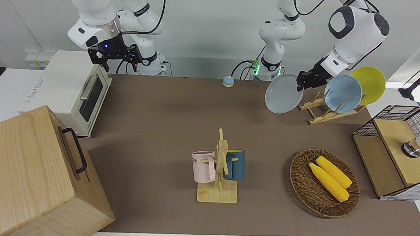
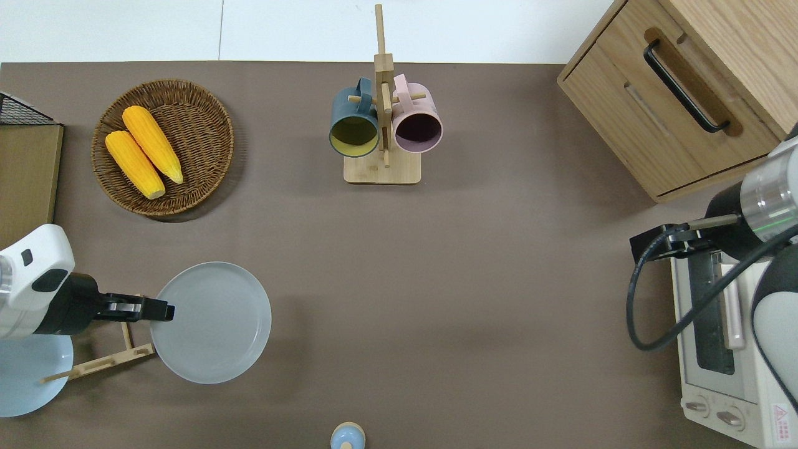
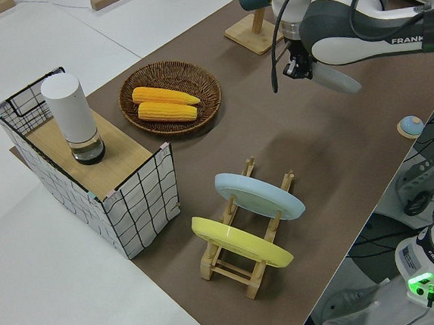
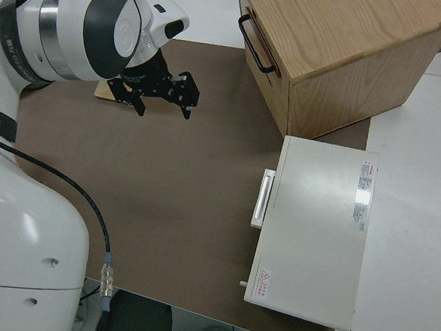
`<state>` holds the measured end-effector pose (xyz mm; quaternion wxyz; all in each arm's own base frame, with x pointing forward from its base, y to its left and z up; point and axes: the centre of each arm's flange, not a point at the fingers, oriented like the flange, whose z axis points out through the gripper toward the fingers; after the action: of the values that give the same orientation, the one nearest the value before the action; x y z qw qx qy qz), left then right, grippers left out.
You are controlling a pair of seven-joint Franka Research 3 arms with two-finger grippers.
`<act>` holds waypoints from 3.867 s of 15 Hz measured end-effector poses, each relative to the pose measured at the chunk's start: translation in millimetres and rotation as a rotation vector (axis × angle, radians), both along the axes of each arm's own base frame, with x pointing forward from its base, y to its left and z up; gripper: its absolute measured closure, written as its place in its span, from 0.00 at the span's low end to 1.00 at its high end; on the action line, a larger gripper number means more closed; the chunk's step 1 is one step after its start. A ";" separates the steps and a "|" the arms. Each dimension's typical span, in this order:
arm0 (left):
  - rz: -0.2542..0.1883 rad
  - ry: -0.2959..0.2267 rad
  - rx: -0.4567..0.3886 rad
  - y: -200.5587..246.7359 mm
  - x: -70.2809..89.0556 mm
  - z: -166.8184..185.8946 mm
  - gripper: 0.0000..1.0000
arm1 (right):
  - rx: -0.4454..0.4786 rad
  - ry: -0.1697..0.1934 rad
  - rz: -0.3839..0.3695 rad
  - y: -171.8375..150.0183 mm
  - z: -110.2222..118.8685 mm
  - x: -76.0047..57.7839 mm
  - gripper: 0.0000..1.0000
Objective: Pick gray plate from low plate rack and place it on table with left arm
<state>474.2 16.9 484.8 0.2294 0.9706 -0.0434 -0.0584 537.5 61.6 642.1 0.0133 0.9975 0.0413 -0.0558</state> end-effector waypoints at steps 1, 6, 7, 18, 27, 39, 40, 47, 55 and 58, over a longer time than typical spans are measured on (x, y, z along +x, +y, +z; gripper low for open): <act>-0.015 0.000 -0.012 2.2 0.8 -8.0 0.88 | 0.000 0.000 0.000 0.0 0.0 0.0 0.01; -0.046 0.005 -0.039 8.0 8.5 -59.7 0.88 | 0.000 0.000 0.000 0.0 0.0 0.0 0.01; -0.049 0.007 -0.042 8.4 8.7 -69.4 0.88 | 0.000 0.000 0.000 0.0 0.0 0.0 0.01; -0.089 0.059 -0.063 18.3 4.2 -128.0 0.82 | 0.000 0.000 0.000 0.0 0.0 0.0 0.01; -0.095 0.055 -0.067 23.8 4.5 -133.3 0.40 | 0.000 0.000 0.000 0.0 0.0 0.0 0.01; -0.053 0.027 -0.044 28.9 12.7 -120.9 0.17 | 0.000 0.000 0.000 0.0 0.0 0.0 0.01; -0.036 0.021 -0.034 30.7 15.9 -113.6 0.15 | 0.000 0.000 0.000 0.0 0.0 0.0 0.01; 0.045 -0.031 0.160 40.5 44.9 -19.5 0.02 | 0.000 0.000 0.000 0.0 0.0 0.0 0.01; 0.029 -0.103 0.321 29.9 59.8 86.9 0.00 | 0.000 0.000 0.000 0.0 0.0 0.0 0.01; 0.007 -0.111 0.350 25.2 57.2 120.3 0.00 | 0.000 0.000 0.000 0.0 0.0 0.0 0.01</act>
<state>531.4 42.2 605.1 0.0546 0.9976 -0.0417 -0.0104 537.5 61.6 642.1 0.0133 0.9975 0.0413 -0.0558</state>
